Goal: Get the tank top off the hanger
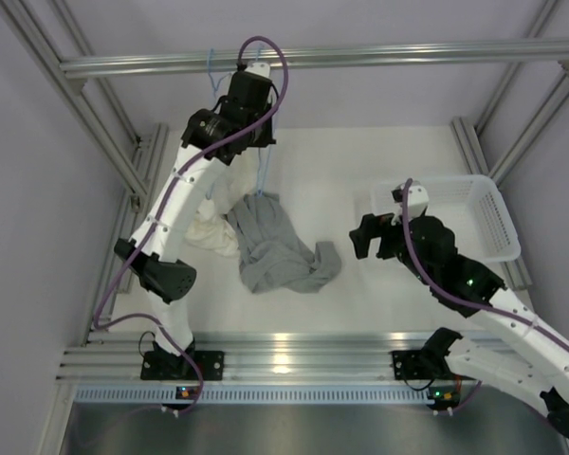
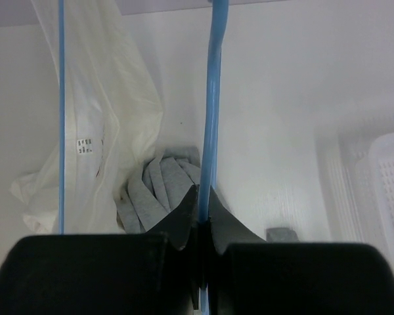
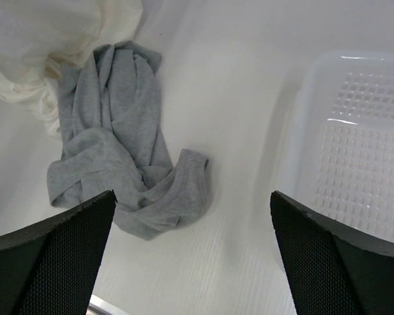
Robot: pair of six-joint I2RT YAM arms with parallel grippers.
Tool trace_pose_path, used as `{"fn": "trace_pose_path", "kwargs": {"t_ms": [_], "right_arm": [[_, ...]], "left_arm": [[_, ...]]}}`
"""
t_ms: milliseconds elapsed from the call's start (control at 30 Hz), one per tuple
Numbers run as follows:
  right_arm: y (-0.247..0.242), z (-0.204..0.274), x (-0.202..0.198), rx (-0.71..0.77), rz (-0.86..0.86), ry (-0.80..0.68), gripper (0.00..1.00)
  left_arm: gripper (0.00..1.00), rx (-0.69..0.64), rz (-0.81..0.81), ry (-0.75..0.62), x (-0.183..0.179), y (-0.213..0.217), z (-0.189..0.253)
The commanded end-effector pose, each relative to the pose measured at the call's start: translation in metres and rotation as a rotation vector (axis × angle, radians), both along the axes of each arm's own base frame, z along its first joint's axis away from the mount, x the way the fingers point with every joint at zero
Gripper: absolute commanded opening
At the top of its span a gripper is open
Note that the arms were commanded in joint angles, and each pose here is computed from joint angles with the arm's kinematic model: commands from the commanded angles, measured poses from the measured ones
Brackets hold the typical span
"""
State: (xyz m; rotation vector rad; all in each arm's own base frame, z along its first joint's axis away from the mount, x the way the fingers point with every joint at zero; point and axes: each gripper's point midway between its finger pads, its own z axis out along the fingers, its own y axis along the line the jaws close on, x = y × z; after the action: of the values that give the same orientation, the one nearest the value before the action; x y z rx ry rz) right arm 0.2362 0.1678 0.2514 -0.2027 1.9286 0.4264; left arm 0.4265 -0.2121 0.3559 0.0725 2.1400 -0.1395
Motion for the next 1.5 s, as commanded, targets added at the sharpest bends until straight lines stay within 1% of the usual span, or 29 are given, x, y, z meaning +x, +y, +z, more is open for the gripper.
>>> {"fn": "trace_pose_path", "kwargs": {"t_ms": [0,67,100,133,167,233,267,300,367,433,467,533,567,600,633,700,733,767,833,900,933,967,1033,1067,1167,1200,1267,1367,1467], "right_arm": [[0.002,-0.002,-0.006,0.011,0.024,-0.014,0.99],[0.002,-0.003,-0.005,0.013,0.025,-0.019,0.99],[0.004,-0.006,-0.005,0.003,0.036,-0.017,0.99],[0.006,-0.006,-0.004,0.001,0.044,-0.017,0.99],[0.008,-0.006,-0.004,0.001,0.056,-0.019,0.99],[0.014,-0.011,-0.002,-0.016,0.075,-0.011,0.99],[0.018,-0.013,-0.003,-0.017,0.099,-0.004,0.99],[0.023,-0.014,-0.001,-0.016,0.111,-0.006,0.99],[0.032,-0.018,-0.002,-0.009,0.155,0.001,0.99],[0.041,-0.024,0.001,-0.005,0.18,0.006,1.0],[0.046,-0.026,-0.001,-0.001,0.207,0.011,0.99],[0.05,-0.029,0.003,0.006,0.201,0.015,0.99],[0.05,-0.029,0.004,0.009,0.199,0.013,0.99],[0.052,-0.029,0.005,0.012,0.204,0.012,0.99],[0.055,-0.028,0.006,0.017,0.211,0.007,0.99],[0.068,-0.035,0.005,0.005,0.276,0.026,0.99],[0.074,-0.037,0.006,0.005,0.297,0.027,0.99],[0.083,-0.047,0.007,-0.01,0.33,0.058,0.99],[0.093,-0.057,0.01,-0.029,0.351,0.077,0.99],[0.109,-0.066,0.012,-0.056,0.385,0.08,0.99],[0.115,-0.068,0.013,-0.068,0.392,0.075,0.99],[0.129,-0.074,0.014,-0.093,0.408,0.073,0.99],[0.141,-0.082,0.015,-0.157,0.43,0.053,0.99],[0.15,-0.091,0.016,-0.211,0.436,0.044,0.99],[0.173,-0.103,0.021,-0.231,0.474,0.023,0.99],[0.182,-0.101,0.024,-0.212,0.486,-0.002,0.99],[0.191,-0.113,0.031,-0.231,0.5,-0.003,0.99],[0.207,-0.131,0.041,-0.282,0.533,-0.005,0.99],[0.221,-0.139,0.044,-0.265,0.563,-0.012,0.99]], "left_arm": [[0.0,0.007,-0.009,0.063,-0.003,0.001,-0.016],[0.0,0.025,-0.004,0.099,-0.009,0.005,-0.03],[0.06,0.022,-0.001,0.091,-0.013,0.008,-0.025],[0.22,0.031,-0.003,0.104,-0.017,0.009,-0.03],[0.29,0.022,-0.005,0.089,-0.021,0.011,-0.023],[0.52,0.013,-0.004,0.081,-0.027,0.014,-0.018],[0.72,0.006,-0.004,0.069,-0.034,0.018,-0.014],[0.79,0.001,-0.007,0.068,-0.037,0.019,-0.013],[0.99,-0.009,-0.021,0.069,-0.052,0.024,-0.013],[0.99,-0.047,-0.044,0.055,-0.061,0.023,-0.009],[0.99,-0.056,-0.052,0.057,-0.075,0.028,-0.012],[0.99,-0.089,-0.067,0.032,-0.083,0.03,-0.01],[0.99,-0.111,-0.072,0.003,-0.095,0.036,-0.001],[0.99,-0.103,-0.068,0.032,-0.102,0.039,-0.015],[0.99,-0.118,-0.072,0.025,-0.108,0.04,-0.015],[0.99,-0.155,-0.075,-0.01,-0.126,0.05,-0.006],[0.99,-0.166,-0.097,0.011,-0.134,0.048,-0.019],[0.99,-0.204,-0.117,-0.032,-0.15,0.054,-0.006],[0.99,-0.231,-0.157,-0.039,-0.164,0.054,-0.015],[0.99,-0.293,-0.246,-0.09,-0.191,0.053,-0.002],[0.99,-0.278,-0.276,-0.085,-0.197,0.054,-0.016],[0.99,-0.33,-0.345,-0.166,-0.215,0.053,0.001],[0.99,-0.329,-0.363,-0.233,-0.226,0.061,0.001],[0.99,-0.343,-0.364,-0.299,-0.236,0.07,0.001],[0.99,-0.36,-0.34,-0.411,-0.253,0.089,-0.007],[0.99,-0.359,-0.296,-0.456,-0.251,0.098,-0.004],[0.99,-0.374,-0.278,-0.518,-0.261,0.109,-0.001],[0.99,-0.376,-0.274,-0.556,-0.266,0.114,-0.007],[0.99,-0.371,-0.261,-0.578,-0.266,0.118,-0.014]]}}
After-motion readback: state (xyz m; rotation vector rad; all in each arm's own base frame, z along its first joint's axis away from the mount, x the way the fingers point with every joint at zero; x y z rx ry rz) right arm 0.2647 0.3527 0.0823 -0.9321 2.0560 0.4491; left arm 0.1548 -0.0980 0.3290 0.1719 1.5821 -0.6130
